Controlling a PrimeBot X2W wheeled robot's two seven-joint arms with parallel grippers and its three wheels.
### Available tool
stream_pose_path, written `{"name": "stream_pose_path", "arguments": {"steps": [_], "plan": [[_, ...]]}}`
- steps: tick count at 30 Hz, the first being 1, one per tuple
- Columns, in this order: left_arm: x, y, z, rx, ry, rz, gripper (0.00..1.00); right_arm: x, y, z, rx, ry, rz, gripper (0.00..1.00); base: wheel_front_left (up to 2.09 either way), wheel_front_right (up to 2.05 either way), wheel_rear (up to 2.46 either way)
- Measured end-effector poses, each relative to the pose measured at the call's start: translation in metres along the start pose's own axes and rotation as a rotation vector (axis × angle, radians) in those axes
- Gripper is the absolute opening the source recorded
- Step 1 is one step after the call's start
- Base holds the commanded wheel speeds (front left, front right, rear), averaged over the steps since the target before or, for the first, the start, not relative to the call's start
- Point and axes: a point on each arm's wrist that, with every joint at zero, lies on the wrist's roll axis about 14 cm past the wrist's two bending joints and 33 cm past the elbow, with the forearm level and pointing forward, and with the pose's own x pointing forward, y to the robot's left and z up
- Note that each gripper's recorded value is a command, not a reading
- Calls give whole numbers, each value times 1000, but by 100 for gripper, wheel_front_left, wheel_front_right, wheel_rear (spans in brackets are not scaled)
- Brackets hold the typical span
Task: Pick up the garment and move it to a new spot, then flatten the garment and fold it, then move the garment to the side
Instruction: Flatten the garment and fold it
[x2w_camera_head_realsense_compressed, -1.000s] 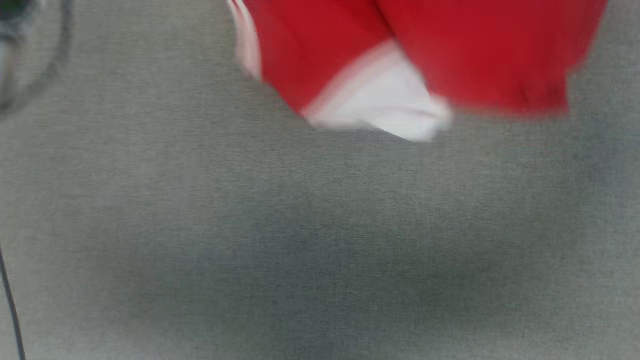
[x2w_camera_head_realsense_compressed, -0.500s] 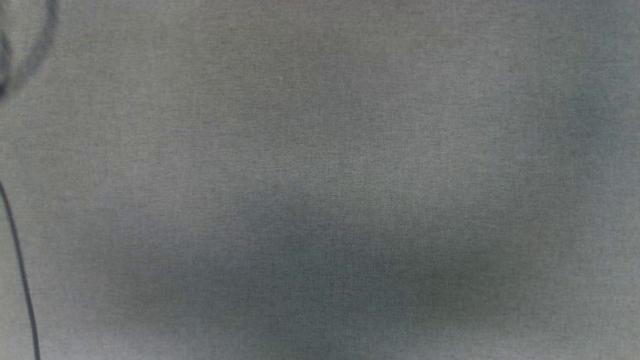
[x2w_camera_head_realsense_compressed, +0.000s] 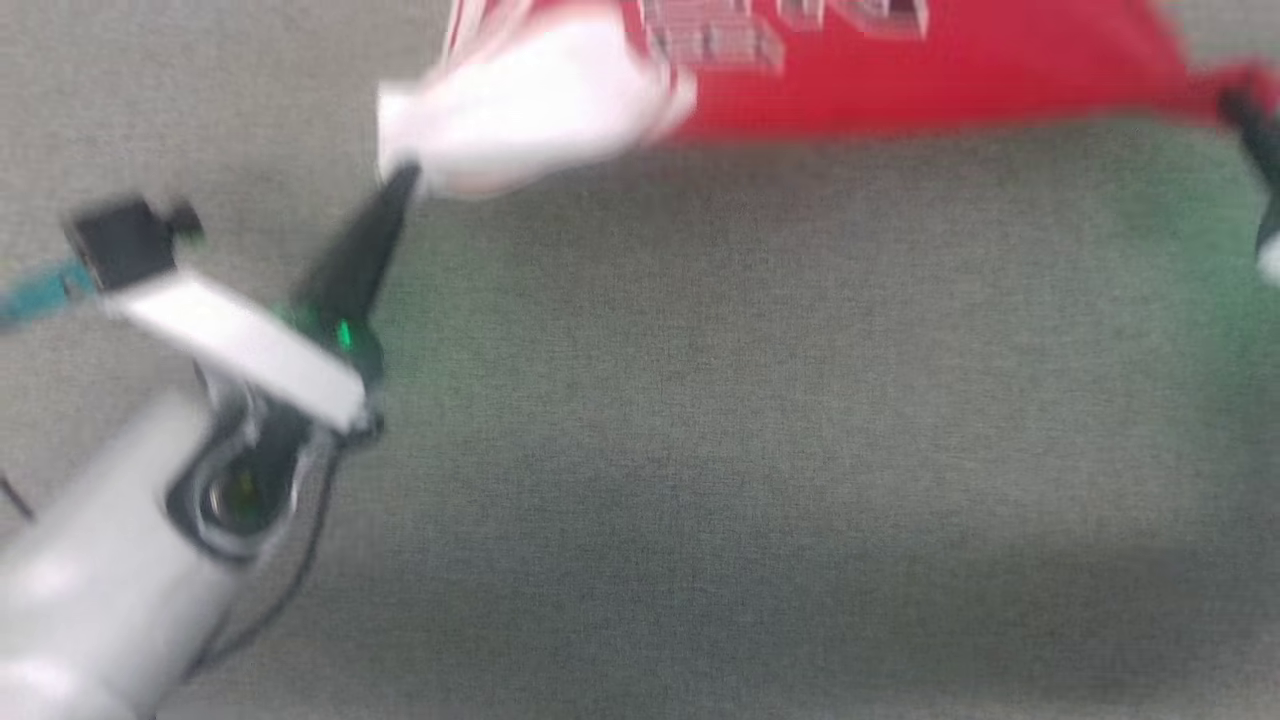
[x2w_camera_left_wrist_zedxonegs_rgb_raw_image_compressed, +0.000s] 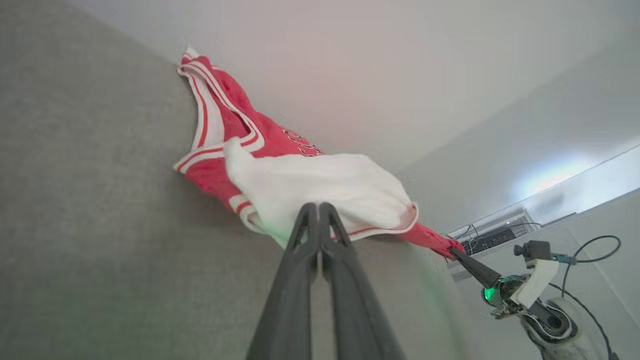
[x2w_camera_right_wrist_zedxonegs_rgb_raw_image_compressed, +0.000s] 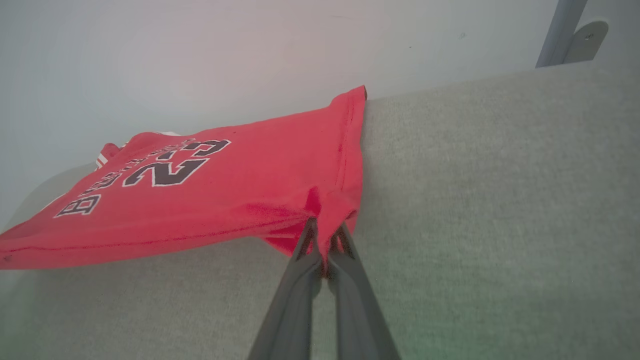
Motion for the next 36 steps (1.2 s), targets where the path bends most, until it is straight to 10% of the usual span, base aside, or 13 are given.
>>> {"name": "stream_pose_path", "arguments": {"steps": [20,36], "plan": [[-139,-22,-67,-54,167,14,0,-159,8,-119,136,332,40,0,0,0,0],[-83,-41,-18,31,51,-106,0,-126,20,-67,110,188,47,0,0,0,0]]}}
